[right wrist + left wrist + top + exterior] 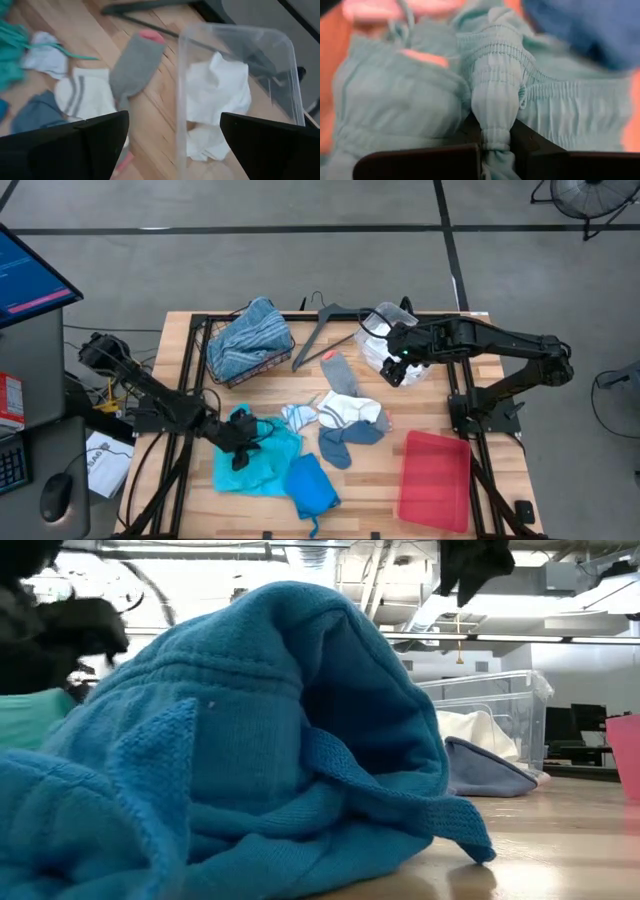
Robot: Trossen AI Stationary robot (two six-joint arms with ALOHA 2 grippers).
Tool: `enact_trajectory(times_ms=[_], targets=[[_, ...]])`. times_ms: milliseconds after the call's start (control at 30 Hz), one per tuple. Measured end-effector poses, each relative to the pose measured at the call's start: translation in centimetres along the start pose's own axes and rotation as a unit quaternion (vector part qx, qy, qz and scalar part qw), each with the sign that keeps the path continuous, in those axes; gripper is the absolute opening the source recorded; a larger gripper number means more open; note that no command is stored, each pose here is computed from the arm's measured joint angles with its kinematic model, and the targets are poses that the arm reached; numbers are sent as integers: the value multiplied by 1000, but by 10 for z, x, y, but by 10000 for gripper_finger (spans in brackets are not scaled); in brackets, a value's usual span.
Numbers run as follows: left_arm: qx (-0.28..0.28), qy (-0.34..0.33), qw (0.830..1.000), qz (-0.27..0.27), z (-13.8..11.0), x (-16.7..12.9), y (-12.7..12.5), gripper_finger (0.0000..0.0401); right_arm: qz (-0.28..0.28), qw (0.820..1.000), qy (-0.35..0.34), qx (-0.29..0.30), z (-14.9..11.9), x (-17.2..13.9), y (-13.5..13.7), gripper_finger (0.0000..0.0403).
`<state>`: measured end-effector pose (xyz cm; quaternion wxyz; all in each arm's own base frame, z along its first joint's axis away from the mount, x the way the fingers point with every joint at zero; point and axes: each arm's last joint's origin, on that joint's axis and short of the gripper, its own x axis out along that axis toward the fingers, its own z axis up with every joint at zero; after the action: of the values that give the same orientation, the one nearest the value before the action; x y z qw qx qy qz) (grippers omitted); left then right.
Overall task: Pick & Place Cloths
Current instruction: Put the light blue shorts into the transparent bin
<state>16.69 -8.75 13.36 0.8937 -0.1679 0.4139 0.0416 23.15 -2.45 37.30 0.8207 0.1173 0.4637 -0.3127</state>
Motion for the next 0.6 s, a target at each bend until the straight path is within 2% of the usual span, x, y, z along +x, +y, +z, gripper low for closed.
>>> enact_trajectory(times_ms=[267,467,600], targets=[[-44,-83,996,-14,44,-20,-1,19,40,998,-47,-6,8,-29,7,310],[-27,-154,988,-9,84,-39,1,19,76,994,-82,-9,12,-54,12,310],[8,-204,979,14,116,-53,6,19,101,989,-103,-11,13,-70,14,310]])
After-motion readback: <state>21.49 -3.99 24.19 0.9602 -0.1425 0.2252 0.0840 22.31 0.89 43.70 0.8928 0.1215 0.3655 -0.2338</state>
